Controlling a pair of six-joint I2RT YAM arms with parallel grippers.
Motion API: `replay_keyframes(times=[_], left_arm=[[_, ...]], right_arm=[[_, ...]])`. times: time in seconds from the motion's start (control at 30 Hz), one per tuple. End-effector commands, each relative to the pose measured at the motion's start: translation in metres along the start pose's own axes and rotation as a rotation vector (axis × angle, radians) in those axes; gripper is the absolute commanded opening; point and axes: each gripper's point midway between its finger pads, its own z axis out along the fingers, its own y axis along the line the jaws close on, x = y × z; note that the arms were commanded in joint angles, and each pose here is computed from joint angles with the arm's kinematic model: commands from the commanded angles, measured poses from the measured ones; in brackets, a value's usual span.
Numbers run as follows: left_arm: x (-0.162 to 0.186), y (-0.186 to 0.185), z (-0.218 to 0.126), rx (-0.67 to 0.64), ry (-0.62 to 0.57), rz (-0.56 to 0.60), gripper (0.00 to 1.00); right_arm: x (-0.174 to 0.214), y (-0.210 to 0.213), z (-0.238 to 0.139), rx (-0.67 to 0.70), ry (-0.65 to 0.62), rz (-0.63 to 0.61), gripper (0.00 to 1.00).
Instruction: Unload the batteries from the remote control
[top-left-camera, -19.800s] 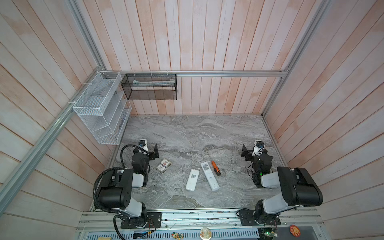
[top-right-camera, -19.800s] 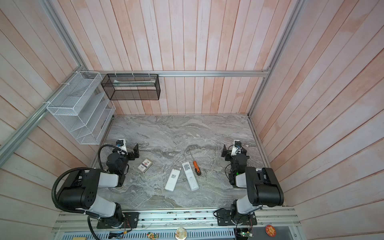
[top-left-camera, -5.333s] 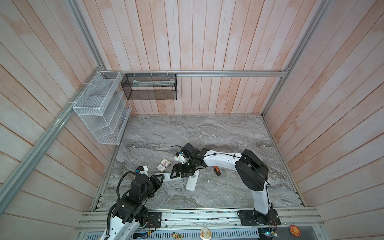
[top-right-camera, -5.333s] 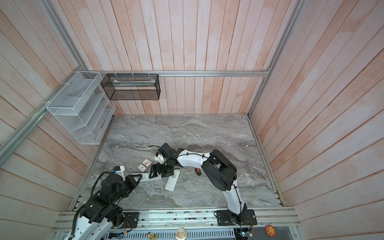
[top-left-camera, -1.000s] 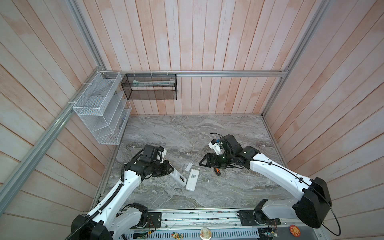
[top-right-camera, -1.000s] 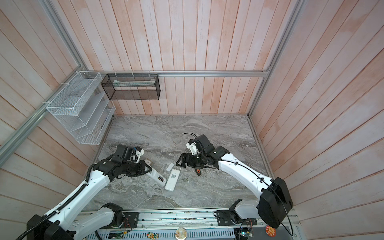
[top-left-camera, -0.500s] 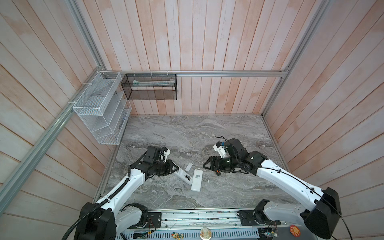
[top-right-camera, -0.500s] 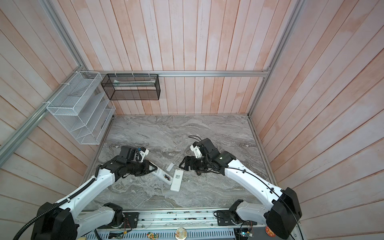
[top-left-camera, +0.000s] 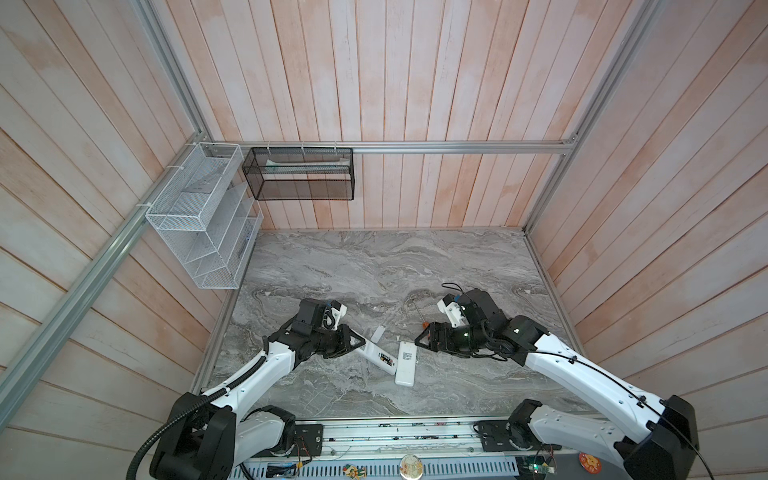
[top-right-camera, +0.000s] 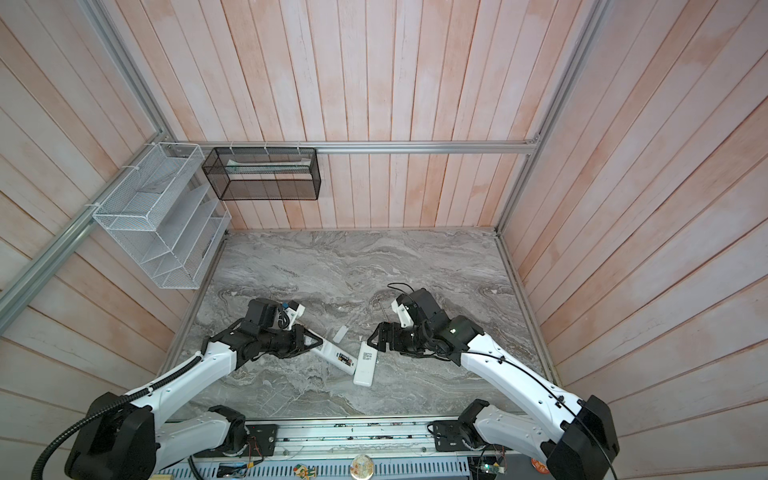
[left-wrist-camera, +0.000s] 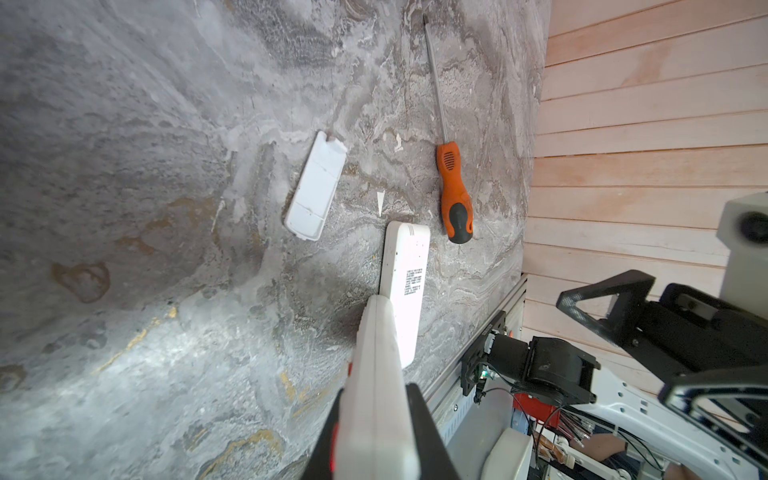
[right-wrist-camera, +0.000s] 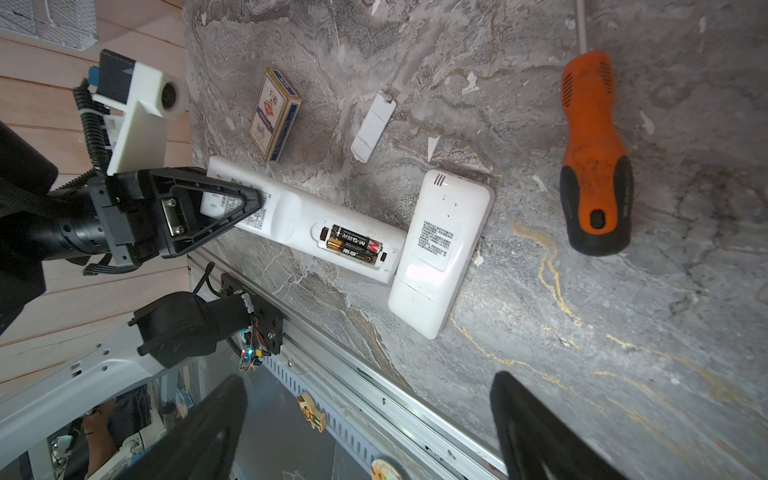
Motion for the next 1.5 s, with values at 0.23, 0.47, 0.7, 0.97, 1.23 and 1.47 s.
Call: replay_keyframes(times=[0.23, 0.47, 0.7, 0.97, 1.23, 1.47], left_arm=[[0.036, 0.074, 0.016, -0.256, 0.113, -0.173, 0.23], [0.039, 0.089, 0.014, -0.317, 0.111, -0.209, 0.36], [0.037, 0.091, 0.012, -0.332, 0.102, -0.218, 0.48], [0.037, 0.094, 0.011, -0.348, 0.099, -0.22, 0.65], [0.031, 0.089, 0.006, -0.345, 0.067, -0.226, 1.0], [0.016, 0.05, -0.015, -0.261, -0.009, -0.219, 1.0]], right_arm=[[0.002, -0.007, 0.001, 0.012, -0.022, 0.019, 0.92], [0.003, -0.012, 0.003, 0.028, -0.021, 0.014, 0.93], [-0.001, -0.011, 0.009, 0.034, -0.018, 0.006, 0.93], [-0.013, -0.011, 0.006, 0.107, -0.018, -0.039, 0.93], [-0.015, -0.011, 0.008, 0.124, -0.001, -0.056, 0.93], [-0.018, -0.032, 0.012, 0.249, 0.021, -0.074, 0.93]])
